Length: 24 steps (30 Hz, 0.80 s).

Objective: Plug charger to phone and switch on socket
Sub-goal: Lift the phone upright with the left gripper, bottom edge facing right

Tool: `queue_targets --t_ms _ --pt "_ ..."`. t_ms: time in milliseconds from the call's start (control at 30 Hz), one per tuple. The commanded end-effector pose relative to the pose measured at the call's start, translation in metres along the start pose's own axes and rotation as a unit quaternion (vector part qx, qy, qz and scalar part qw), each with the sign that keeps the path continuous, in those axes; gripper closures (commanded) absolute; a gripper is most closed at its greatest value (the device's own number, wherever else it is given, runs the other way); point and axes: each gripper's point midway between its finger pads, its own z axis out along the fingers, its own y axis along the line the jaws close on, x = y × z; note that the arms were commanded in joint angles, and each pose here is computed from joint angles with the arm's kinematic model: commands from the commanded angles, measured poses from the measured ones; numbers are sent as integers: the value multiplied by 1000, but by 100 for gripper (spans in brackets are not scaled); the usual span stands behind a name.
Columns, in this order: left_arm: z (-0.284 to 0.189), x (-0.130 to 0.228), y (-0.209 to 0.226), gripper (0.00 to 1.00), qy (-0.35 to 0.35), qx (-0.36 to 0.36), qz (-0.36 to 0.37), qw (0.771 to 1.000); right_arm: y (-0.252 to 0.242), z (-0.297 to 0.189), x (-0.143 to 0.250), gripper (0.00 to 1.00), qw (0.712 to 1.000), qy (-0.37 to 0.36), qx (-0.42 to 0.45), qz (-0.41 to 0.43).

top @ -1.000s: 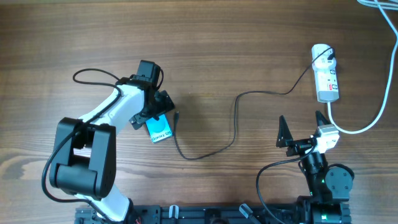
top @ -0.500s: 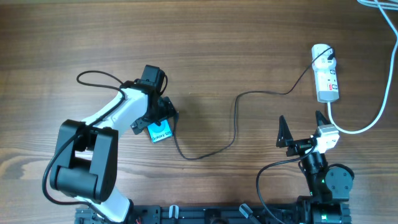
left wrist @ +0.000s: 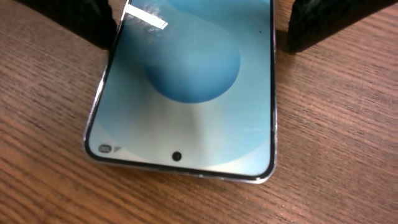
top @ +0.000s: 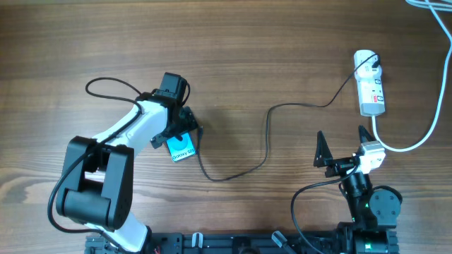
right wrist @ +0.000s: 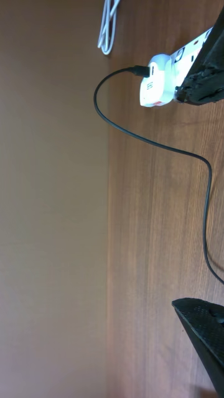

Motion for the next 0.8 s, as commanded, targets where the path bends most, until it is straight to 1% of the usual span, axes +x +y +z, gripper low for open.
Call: queue_targets --t_ms 0,67,200,333,433,533,600,667,767 --pt "22 26 5 20 52 -4 4 999 3 -1 -3 0 1000 -7 -7 -3" --pt "23 23 2 22 44 3 4 999 3 -1 -3 0 1000 -7 -7 -3" --pt "19 8 -2 22 24 9 12 1000 3 -1 -3 0 1000 -7 -7 -3" --pt "2 -29 -10 23 -26 10 73 997 3 -1 -3 0 1000 -7 -7 -3" --pt "-14 -49 -20 23 -51 16 95 994 3 -1 -3 0 1000 -7 -7 -3" --pt "-26 -65 -32 21 -73 31 95 992 3 -1 -3 0 1000 -7 -7 -3" --pt "-30 -66 -39 21 -71 46 96 992 3 -1 -3 0 1000 -7 -7 -3" --pt "-30 -56 -47 20 -48 75 98 991 3 -1 -3 0 1000 -7 -7 -3" --pt "-29 -51 -47 20 -35 78 94 992 3 -1 -3 0 1000 -7 -7 -3"
